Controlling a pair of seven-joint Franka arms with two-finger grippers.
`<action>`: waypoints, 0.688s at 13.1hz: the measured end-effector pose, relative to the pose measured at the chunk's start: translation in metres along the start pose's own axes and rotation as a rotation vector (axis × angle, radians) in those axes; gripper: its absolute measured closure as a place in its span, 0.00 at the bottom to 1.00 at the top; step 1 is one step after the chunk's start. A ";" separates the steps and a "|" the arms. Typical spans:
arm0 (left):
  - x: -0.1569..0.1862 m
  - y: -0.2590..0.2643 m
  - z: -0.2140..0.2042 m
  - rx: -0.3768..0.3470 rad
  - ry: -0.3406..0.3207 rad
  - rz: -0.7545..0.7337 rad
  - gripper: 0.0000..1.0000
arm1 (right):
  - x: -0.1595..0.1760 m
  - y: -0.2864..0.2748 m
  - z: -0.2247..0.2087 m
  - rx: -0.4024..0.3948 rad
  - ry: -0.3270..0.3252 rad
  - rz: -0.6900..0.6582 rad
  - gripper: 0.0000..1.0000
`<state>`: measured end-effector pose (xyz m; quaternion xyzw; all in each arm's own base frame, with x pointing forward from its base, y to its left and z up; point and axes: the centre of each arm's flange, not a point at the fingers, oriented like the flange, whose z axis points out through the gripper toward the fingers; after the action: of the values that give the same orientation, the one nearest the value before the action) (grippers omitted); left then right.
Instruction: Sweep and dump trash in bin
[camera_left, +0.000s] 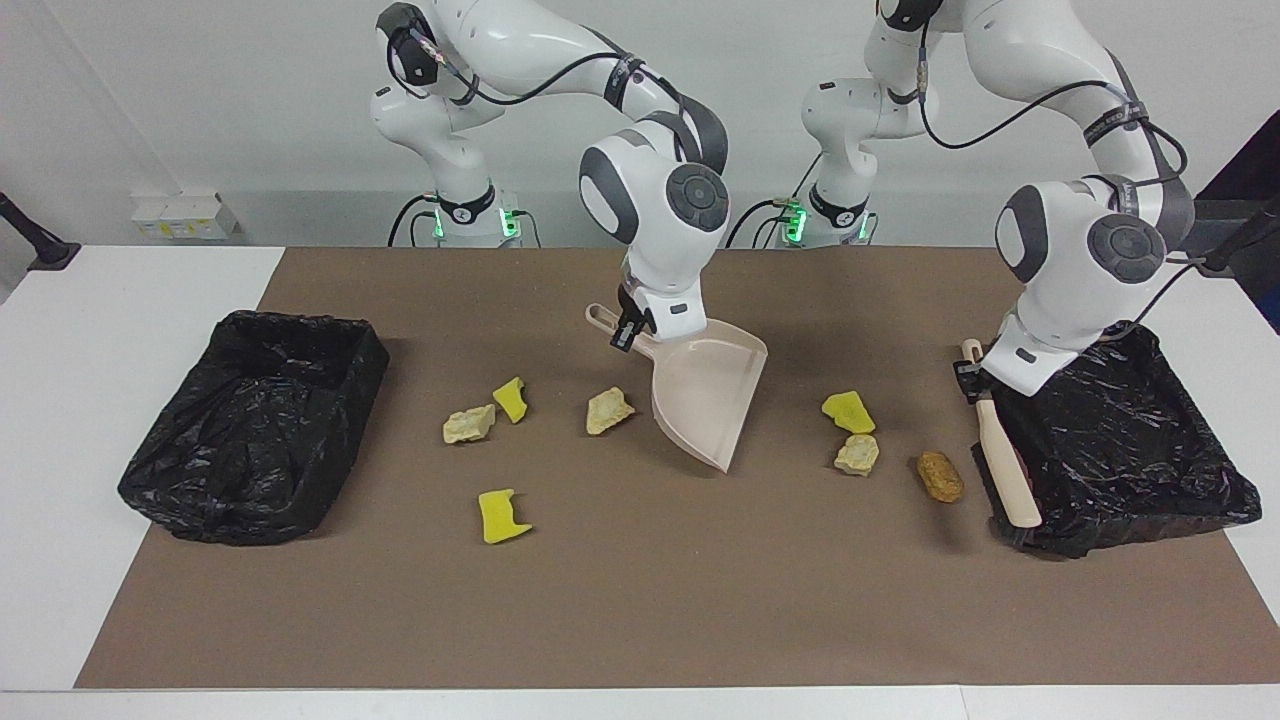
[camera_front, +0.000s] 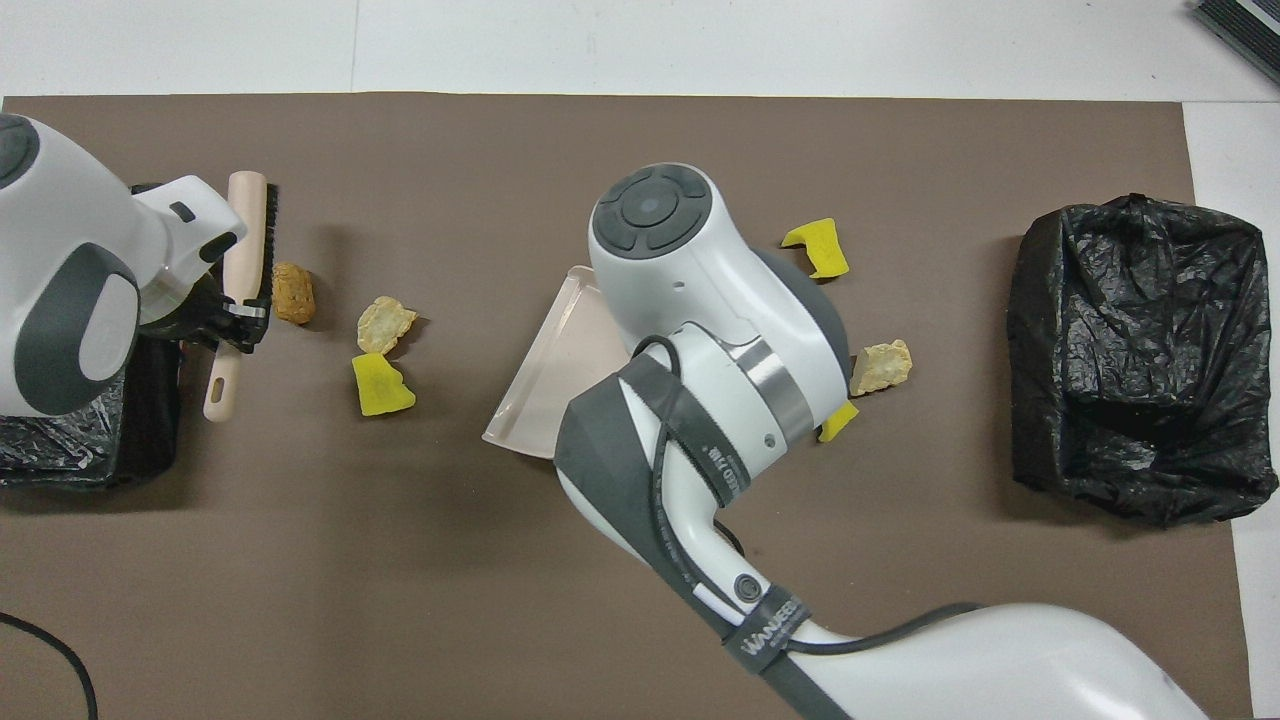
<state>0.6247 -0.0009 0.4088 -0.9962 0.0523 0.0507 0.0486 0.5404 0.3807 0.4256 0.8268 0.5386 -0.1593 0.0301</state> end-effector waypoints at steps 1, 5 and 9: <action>0.005 0.004 0.013 -0.002 -0.004 0.015 0.74 | 0.002 0.001 0.003 -0.002 0.002 -0.001 0.67; 0.010 0.025 0.047 -0.013 -0.054 0.081 0.74 | 0.013 -0.001 0.016 -0.011 0.004 -0.014 0.67; 0.000 0.065 0.054 -0.072 -0.091 0.116 0.74 | 0.019 -0.003 0.029 -0.029 0.002 -0.023 0.67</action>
<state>0.6128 -0.0598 0.3497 -0.9892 0.1059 0.1006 0.0119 0.5379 0.3927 0.3924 0.8201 0.5504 -0.1511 0.0397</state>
